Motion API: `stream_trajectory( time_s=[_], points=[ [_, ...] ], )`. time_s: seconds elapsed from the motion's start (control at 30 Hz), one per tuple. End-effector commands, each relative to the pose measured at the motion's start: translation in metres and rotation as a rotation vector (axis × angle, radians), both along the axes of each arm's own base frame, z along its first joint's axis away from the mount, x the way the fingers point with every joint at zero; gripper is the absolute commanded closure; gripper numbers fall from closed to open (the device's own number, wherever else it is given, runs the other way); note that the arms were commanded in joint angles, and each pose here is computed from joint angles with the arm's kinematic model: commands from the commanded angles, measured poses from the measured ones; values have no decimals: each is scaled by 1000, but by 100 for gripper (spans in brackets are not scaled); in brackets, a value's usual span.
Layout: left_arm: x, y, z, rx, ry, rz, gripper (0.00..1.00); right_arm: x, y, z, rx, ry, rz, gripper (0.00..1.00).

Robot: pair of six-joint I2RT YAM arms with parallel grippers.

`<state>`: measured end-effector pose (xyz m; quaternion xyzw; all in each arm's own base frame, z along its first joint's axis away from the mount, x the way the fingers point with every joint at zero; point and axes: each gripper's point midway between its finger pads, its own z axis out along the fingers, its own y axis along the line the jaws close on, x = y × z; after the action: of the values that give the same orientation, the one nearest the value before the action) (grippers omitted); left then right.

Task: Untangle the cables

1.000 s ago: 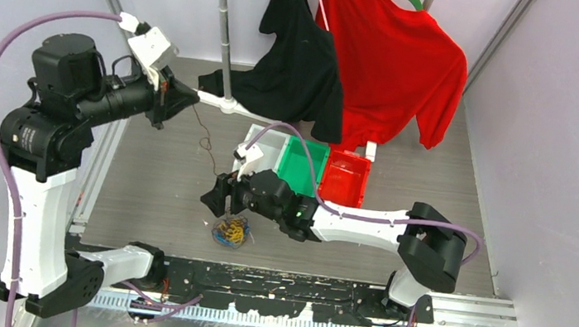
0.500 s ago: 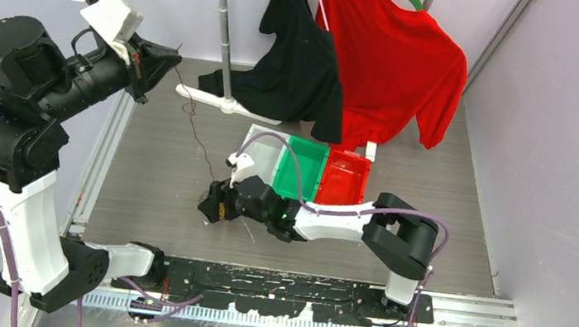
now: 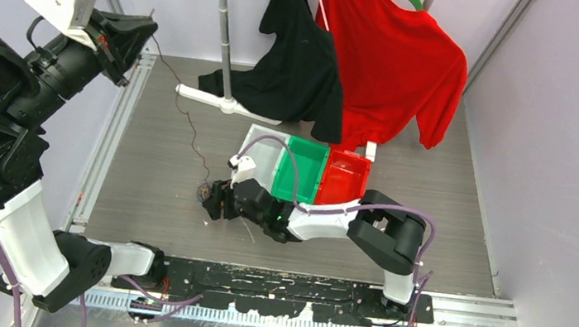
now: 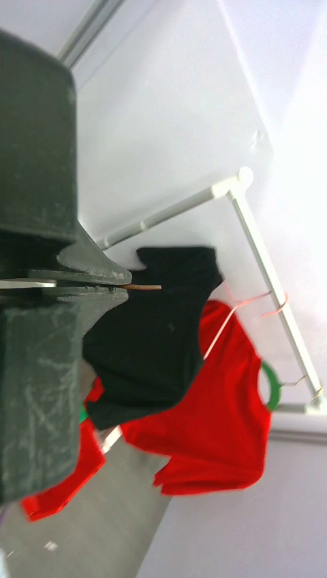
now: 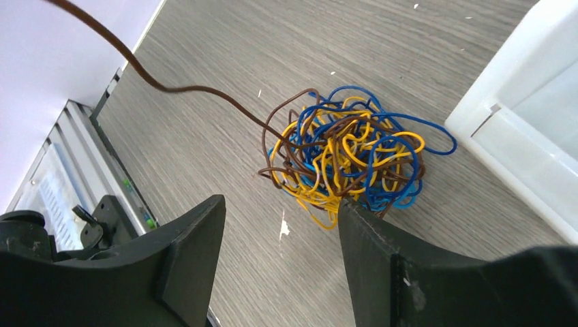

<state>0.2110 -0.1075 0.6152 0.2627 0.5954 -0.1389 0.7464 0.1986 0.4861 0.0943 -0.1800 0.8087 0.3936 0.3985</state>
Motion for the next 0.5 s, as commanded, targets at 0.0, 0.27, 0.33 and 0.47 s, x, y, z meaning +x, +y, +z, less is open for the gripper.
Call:
stream_trajectory(
  time_s=[0.0, 0.27, 0.33, 0.47],
  points=[
    [-6, 30, 70, -93, -267, 159, 100, 15, -5, 15, 62, -40, -90, 35],
    [1, 35, 60, -81, -249, 197, 100, 27, -47, 86, 135, -167, -169, 52],
    [7, 33, 46, -64, -218, 190, 100, 25, -46, 103, 144, -195, -137, 44],
    [13, 30, 41, -43, -205, 183, 100, 3, -24, 112, 139, -231, 62, 24]
  ],
)
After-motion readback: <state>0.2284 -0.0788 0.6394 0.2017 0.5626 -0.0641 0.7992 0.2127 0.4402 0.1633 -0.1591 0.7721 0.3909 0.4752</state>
